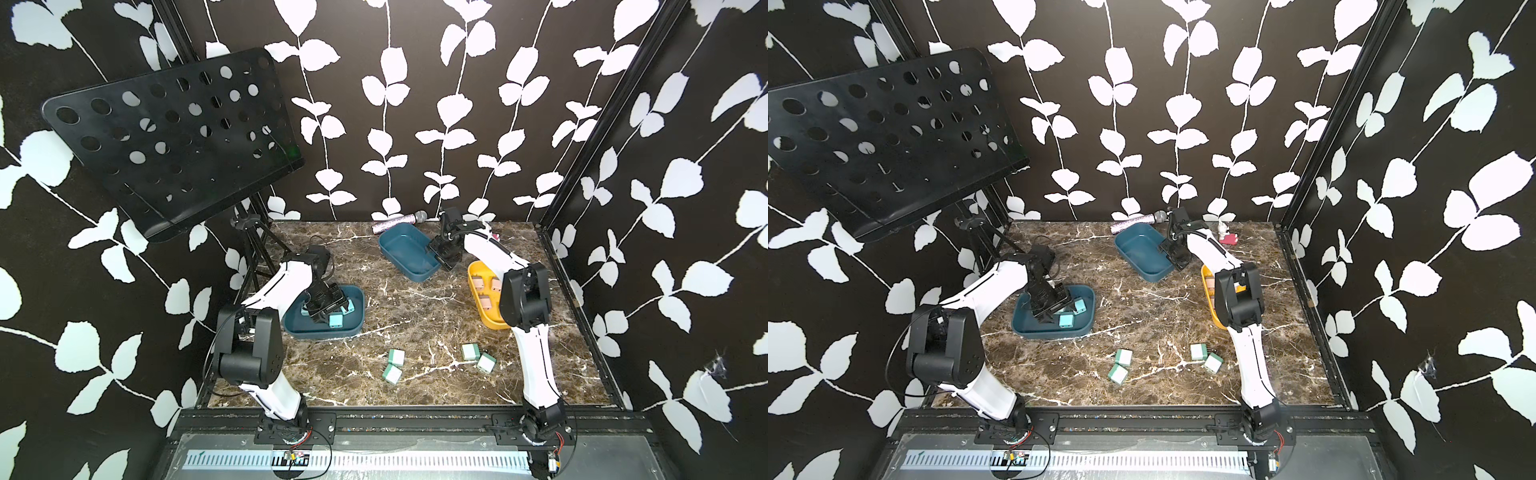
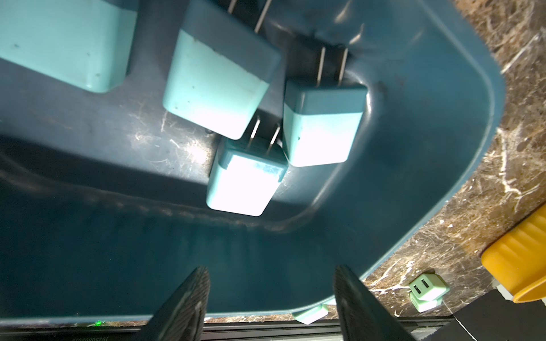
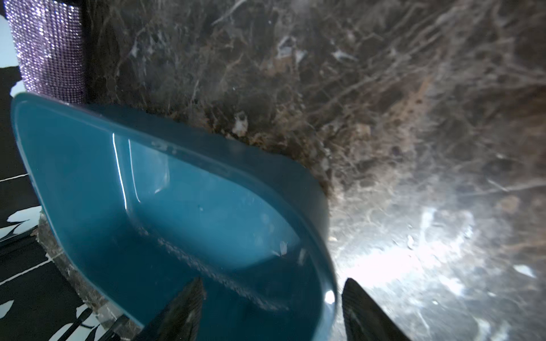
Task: Place the plugs by color into the storage box
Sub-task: Move the storage box to the center of the board.
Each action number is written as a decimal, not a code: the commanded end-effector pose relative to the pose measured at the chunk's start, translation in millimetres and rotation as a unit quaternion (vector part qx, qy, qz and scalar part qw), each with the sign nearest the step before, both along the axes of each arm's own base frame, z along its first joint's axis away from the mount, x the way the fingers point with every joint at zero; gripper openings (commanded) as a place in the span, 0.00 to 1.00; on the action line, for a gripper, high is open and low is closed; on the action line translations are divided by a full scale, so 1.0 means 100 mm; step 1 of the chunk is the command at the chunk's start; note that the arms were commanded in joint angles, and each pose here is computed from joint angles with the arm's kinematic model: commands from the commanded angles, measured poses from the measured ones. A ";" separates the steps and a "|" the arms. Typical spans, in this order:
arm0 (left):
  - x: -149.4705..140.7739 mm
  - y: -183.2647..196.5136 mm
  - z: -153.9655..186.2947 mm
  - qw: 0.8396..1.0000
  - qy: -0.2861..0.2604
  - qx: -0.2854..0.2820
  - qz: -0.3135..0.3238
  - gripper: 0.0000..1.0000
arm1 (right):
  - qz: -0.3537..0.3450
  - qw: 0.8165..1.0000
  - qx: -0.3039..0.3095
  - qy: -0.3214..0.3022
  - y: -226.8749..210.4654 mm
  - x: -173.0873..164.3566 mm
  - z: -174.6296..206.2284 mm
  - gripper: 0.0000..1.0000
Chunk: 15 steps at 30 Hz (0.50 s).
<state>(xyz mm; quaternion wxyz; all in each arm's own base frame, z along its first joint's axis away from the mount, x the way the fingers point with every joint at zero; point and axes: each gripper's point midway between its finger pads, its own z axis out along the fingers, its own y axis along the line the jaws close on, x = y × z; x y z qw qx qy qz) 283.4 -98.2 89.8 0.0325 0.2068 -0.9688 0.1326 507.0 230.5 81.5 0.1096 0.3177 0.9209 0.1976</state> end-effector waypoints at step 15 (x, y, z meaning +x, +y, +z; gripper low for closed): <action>0.01 -0.04 0.01 1.000 -0.006 -0.008 -0.006 0.69 | 0.069 0.996 -0.006 0.055 0.05 -0.81 -0.14 0.58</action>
